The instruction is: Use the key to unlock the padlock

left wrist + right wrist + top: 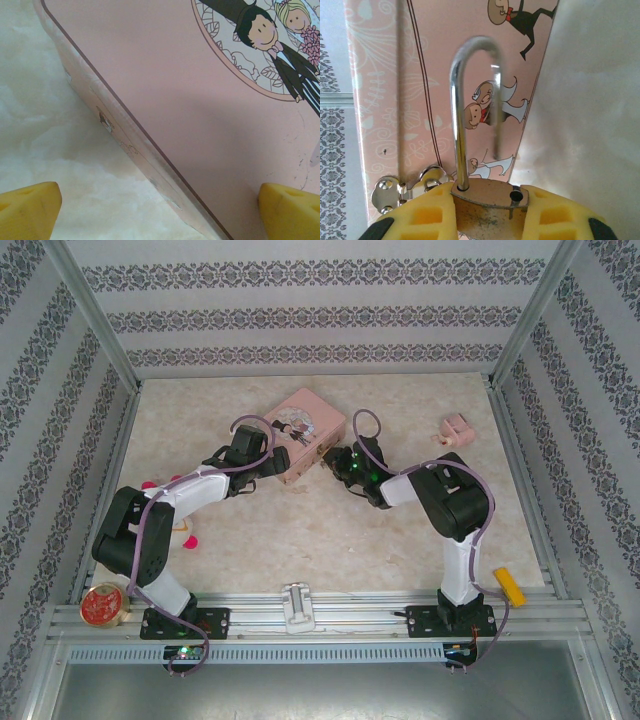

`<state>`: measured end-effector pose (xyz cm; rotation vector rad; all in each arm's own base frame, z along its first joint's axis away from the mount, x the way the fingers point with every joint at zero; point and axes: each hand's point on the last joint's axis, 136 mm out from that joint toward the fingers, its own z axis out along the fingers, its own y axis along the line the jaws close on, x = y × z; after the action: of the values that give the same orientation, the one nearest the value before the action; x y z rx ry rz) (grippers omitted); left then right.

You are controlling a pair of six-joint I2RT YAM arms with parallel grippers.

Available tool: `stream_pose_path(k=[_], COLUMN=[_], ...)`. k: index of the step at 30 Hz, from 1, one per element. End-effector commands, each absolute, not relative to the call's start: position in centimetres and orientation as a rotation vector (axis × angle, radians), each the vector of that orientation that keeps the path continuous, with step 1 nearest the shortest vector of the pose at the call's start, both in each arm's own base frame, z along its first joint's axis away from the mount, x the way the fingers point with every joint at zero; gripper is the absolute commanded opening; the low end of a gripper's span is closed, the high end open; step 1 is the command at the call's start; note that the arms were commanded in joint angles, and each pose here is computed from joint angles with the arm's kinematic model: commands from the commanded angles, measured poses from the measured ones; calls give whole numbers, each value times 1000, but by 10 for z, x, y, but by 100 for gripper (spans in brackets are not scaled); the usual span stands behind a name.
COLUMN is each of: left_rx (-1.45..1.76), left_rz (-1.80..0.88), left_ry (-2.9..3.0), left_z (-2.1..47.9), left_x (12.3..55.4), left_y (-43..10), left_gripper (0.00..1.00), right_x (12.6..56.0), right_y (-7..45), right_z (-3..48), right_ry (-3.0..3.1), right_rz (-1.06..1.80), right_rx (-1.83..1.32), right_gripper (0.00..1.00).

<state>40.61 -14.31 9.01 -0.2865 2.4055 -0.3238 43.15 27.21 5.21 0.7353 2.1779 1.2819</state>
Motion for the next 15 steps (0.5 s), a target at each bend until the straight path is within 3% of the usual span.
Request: stream_pose_path(k=[1,7,15], left_rx=[-270,-278,-332], left_rz=[-218,-215,-202], left_ry=[2543,2532,2475], left_z=[59,62,79], left_x=[377,378,379], left_y=[-130,-127,-107], left_gripper=[99,100,91], right_x=[441,432,395], right_y=[273,266,248], right_z=[62,67,70], right_ry=[2125,2137,2206], right_rz=[1289,1251,1170], right_rx=[722,690,619], right_gripper=[0,0,0])
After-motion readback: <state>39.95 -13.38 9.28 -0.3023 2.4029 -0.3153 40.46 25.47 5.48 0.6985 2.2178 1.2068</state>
